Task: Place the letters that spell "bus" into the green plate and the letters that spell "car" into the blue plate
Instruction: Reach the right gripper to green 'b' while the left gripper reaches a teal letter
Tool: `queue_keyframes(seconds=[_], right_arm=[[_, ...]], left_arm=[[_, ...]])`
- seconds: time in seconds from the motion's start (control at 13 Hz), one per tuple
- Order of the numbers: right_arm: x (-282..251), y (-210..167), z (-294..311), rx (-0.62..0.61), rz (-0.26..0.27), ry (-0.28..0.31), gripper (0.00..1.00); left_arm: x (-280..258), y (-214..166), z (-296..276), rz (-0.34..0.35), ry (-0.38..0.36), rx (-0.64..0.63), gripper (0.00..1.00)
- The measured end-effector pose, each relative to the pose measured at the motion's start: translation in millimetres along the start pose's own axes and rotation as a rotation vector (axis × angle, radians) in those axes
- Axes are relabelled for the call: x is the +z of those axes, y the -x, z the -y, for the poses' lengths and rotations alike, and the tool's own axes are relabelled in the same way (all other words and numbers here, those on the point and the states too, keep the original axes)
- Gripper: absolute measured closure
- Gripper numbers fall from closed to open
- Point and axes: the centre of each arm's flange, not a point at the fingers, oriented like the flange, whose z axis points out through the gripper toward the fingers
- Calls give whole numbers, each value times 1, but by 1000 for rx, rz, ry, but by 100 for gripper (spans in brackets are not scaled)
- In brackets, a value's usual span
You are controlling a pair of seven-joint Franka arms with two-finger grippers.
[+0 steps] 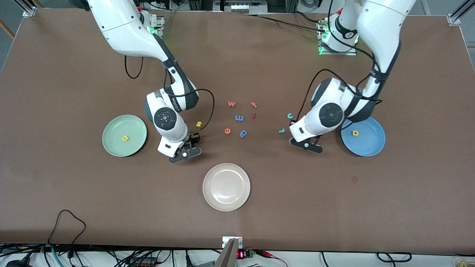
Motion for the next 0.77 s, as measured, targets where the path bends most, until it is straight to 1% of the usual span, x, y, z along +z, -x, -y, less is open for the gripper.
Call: queue_keyframes(seconds=[0.15, 0.38, 0.54, 0.77], right_arm=[[5, 2, 6, -9, 5, 0, 44], [8, 2, 11, -17, 1, 1, 44], [7, 2, 11, -19, 0, 1, 48], [7, 1, 11, -19, -1, 1, 49]], left_arm=[[19, -6, -24, 4, 3, 34, 54], [29, -13, -27, 11, 9, 39, 54], [30, -12, -30, 12, 8, 42, 54], [31, -12, -33, 13, 7, 48, 54]])
